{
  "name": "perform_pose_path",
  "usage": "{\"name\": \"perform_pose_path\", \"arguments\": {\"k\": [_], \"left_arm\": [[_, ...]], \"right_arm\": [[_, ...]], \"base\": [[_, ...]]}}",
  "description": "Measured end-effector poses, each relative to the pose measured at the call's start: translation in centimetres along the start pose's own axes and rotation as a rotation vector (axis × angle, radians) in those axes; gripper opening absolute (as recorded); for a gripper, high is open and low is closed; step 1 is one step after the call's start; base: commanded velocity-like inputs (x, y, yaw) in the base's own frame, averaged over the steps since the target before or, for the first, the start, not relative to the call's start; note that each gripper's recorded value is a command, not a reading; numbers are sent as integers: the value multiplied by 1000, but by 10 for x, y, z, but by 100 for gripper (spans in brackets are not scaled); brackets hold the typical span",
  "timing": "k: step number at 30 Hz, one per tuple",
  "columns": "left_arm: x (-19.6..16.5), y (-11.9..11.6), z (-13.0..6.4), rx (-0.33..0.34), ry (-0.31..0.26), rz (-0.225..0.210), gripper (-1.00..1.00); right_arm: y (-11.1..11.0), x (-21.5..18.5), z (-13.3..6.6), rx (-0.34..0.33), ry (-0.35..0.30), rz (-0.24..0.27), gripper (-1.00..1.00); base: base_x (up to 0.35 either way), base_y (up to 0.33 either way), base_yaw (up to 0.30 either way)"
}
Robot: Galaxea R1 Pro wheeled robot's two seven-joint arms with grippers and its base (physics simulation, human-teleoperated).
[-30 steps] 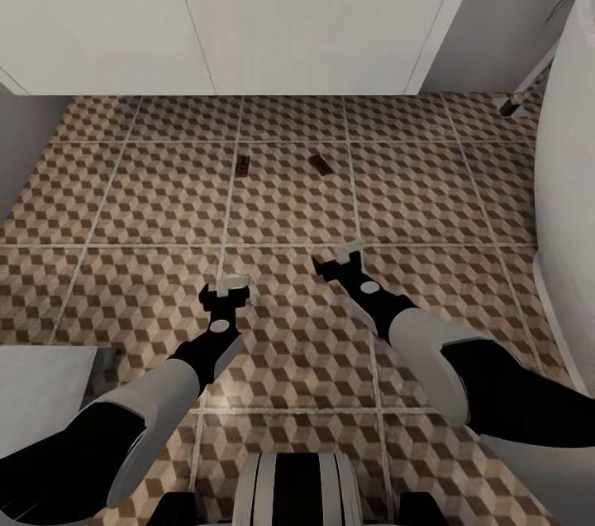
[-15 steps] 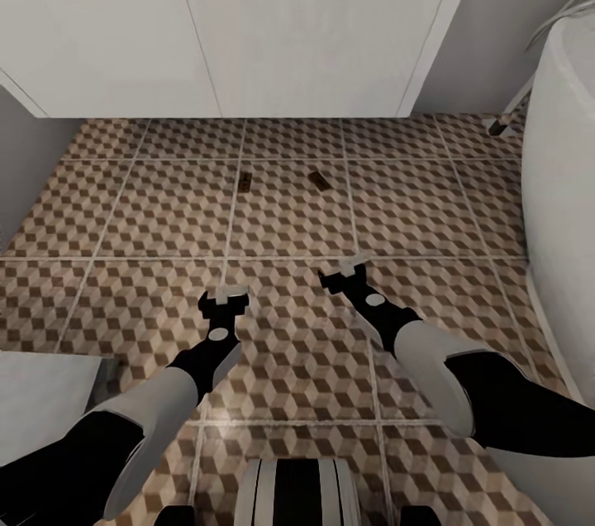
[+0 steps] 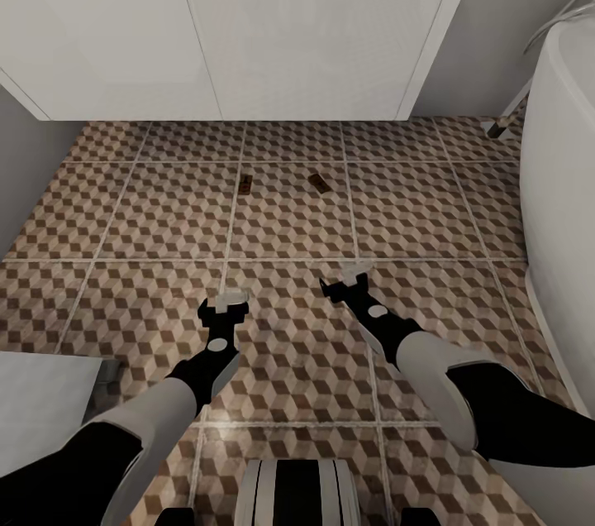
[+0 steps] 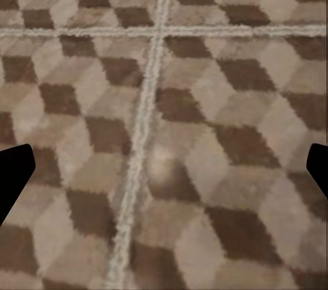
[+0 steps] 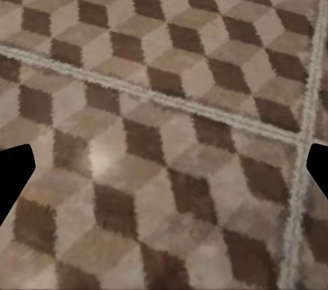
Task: Take the four mousetraps from the cabinet in the bathroom and place them on the bathroom floor. Make sure all four end up on the same floor surface, and ensure that at least two of them are either under or directly next to the same bathroom sink.
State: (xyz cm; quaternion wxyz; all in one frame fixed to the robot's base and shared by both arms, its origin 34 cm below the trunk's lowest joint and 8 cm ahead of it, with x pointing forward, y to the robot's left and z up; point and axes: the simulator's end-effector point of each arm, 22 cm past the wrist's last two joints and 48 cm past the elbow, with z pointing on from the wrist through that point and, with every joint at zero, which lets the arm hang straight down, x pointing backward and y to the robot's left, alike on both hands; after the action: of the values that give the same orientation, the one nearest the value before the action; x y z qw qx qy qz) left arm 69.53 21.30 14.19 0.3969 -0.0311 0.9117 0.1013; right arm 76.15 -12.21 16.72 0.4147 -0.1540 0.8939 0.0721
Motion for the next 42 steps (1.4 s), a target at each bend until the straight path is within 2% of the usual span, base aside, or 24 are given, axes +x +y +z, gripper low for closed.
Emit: {"name": "perform_pose_path", "arguments": {"k": [4, 21, 30, 35, 42], "left_arm": [[0, 0, -1, 1, -7, -2, 100], [-45, 5, -15, -2, -73, -16, 100], [-62, 7, -26, -1, -99, -20, 100], [-63, 5, -35, 11, -108, -3, 100], [-62, -5, -51, 48, -134, 50, 100]], "right_arm": [[0, 1, -1, 0, -2, 0, 100], [-2, -30, -23, 10, -52, -12, 100], [-12, -53, -34, 24, -94, -25, 100], [-9, -46, -44, 24, -88, -23, 100], [-5, -47, -57, 23, -98, -25, 100]], "base": [[0, 0, 0], [0, 0, 0], [0, 0, 0], [0, 0, 0], [0, 0, 0]]}}
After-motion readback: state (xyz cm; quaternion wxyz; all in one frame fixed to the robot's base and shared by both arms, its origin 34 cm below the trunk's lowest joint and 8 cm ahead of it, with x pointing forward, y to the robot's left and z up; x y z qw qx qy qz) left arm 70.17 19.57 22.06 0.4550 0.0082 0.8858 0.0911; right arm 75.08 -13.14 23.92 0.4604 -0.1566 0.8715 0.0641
